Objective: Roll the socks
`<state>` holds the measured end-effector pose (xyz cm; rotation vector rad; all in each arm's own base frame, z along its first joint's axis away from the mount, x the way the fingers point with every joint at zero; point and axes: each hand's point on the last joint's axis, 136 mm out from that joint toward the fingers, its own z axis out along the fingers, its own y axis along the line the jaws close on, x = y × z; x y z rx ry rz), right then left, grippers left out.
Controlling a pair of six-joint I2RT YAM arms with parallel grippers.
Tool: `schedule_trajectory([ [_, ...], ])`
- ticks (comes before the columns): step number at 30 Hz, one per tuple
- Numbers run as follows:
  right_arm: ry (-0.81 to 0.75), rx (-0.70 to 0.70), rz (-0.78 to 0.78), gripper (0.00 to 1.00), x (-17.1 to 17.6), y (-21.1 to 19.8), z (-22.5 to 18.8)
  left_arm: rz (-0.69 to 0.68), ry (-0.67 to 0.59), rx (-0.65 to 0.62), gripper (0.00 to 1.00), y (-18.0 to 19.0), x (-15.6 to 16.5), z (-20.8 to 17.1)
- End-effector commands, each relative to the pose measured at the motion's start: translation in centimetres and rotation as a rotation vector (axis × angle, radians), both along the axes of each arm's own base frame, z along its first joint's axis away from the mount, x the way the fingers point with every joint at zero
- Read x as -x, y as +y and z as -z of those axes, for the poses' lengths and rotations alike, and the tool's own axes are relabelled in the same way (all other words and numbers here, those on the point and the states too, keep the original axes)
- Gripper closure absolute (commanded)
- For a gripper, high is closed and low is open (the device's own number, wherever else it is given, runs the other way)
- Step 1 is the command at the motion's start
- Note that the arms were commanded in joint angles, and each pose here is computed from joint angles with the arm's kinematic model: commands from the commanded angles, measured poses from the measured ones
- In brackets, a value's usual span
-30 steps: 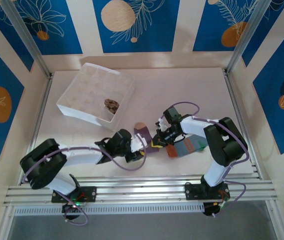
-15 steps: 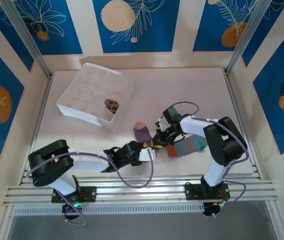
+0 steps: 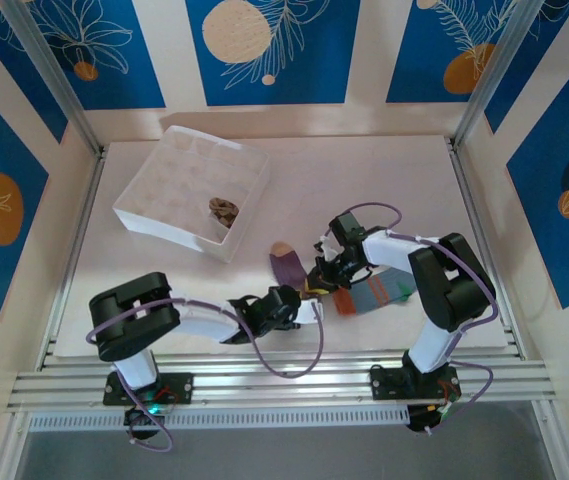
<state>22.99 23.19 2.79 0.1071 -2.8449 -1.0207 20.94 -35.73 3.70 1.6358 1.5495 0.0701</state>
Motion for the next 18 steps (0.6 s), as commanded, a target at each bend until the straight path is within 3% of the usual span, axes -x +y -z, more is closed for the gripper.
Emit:
schedule_trajectory([
  [1,0.054,0.095,-0.005,0.67,2.3,-1.7,1.9,0.02,0.12,-0.019,1.0,0.1,1.6,2.1],
  [3,-0.002,0.049,-0.003,0.57,1.8,-1.6,0.9,0.014,0.204,0.027,1.0,0.3,2.2,2.0],
  [5,-0.058,-0.003,0.006,0.52,1.2,-1.5,-0.4,0.011,0.344,0.087,1.0,0.3,3.0,1.9],
  [10,-0.109,-0.123,-0.015,0.5,0.7,-0.6,-2.1,-0.02,0.646,0.228,1.0,0.0,4.2,1.7],
  [18,-0.096,-0.209,-0.037,0.5,1.4,0.5,-1.9,-0.158,0.936,0.338,1.0,0.9,3.8,2.1],
])
